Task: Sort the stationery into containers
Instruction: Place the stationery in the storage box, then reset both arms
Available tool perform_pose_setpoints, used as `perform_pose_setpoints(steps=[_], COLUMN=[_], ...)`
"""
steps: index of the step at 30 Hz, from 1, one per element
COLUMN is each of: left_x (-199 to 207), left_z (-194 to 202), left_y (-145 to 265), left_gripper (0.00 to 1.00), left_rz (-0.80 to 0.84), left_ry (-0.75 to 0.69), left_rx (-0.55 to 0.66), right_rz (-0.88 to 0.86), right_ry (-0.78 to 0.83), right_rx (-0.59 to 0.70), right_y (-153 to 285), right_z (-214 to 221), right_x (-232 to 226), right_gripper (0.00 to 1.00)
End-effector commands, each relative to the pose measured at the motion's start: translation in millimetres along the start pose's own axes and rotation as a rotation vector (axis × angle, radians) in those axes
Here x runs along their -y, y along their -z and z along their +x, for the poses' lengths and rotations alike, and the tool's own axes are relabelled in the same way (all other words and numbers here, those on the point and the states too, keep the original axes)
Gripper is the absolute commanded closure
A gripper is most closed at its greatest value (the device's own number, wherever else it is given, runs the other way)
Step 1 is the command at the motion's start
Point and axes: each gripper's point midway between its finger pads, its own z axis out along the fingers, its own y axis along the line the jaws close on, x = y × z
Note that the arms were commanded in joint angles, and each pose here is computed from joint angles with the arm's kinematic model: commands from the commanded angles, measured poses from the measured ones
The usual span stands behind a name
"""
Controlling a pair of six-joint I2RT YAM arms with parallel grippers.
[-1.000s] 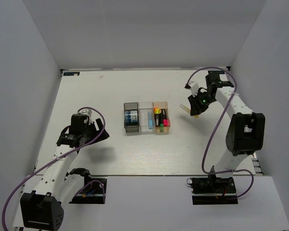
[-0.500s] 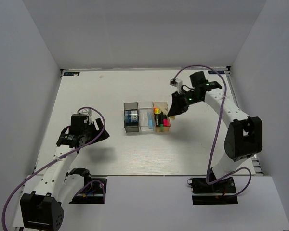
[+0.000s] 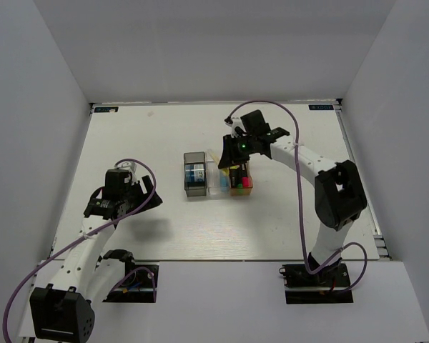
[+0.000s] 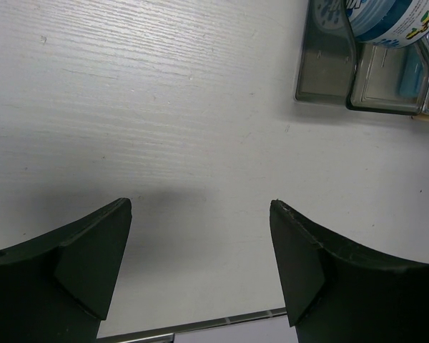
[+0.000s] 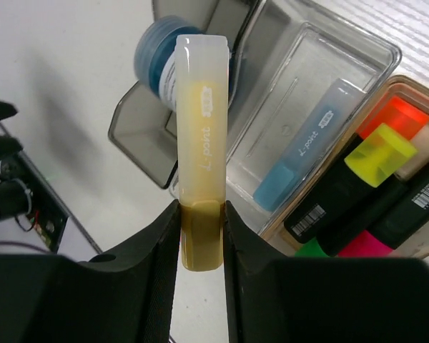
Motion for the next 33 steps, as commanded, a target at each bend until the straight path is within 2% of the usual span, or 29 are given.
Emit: perform_pose_setpoints(steps=[1,7,8,10,11,13,14,18,20,22,23,24,25,27,28,29,30,31,32,33], left_x=[0,0,0,0,0,0,0,1,0,1,2,3,3,6,7,8,10,10,11,11], left_z=[-6,-5,-5,-6,-6,-7,-6,-6,-6,-6,-5,-5,-5,-6,-6,-7,-6,-6,-7,-6], left_y=[3,3,2,3,4,3,3,4,4,4,3,3,3,4,4,5,5,5,6,5], left_gripper=[0.12,0.12,0.12,0.12,0.12,0.12,0.12,0.12,0.12,0.13,0.15,0.18,0.42,0.83,1.00,1.00,1.00,0.96,0.80,0.59], left_rz=[0.007,0.008,0.007,0.006,0.009,0.008,0.007,0.009,0.009,0.013,0.020,0.024,0.030,0.048,0.050,0.057,0.065,0.070,0.073,0.075], left_ry=[-0.009,-0.010,-0.010,-0.008,-0.010,-0.008,-0.011,-0.011,-0.012,-0.013,-0.014,-0.013,-0.021,-0.024,-0.028,-0.033,-0.034,-0.039,-0.042,-0.039], left_rx=[0.034,0.033,0.032,0.036,0.038,0.040,0.039,0.038,0.040,0.038,0.034,0.034,0.037,0.042,0.041,0.046,0.041,0.044,0.046,0.045], right_rz=[0.106,0.122,0.121,0.124,0.128,0.121,0.122,0.078,0.057,0.044,0.038,0.052,0.068,0.226,0.278,0.431,0.612,0.656,0.671,0.688], right_ry=[-0.027,-0.016,-0.009,-0.001,0.002,0.018,0.025,0.070,0.101,0.147,0.175,0.207,0.283,0.423,0.442,0.372,0.326,0.321,0.325,0.321], right_rx=[0.088,0.041,0.042,0.028,0.029,0.031,0.032,0.043,0.066,0.082,0.095,0.102,0.137,0.195,0.259,0.312,0.408,0.472,0.457,0.416], right_y=[-8,-29,-32,-34,-34,-33,-31,-22,-9,4,14,19,33,54,72,82,106,131,135,140], right_z=[-28,-21,-23,-20,-20,-22,-22,-25,-31,-35,-36,-35,-42,-44,-51,-38,-51,-49,-42,-31], right_x=[7,12,12,12,13,11,12,-1,-12,-20,-25,-27,-28,-2,0,31,61,60,66,72], right_gripper=[1.00,1.00,0.97,0.89,0.78,0.64,0.51,0.33,0.33,0.45,0.55,0.82,0.97,1.00,1.00,0.96,0.77,0.40,0.24,0.13])
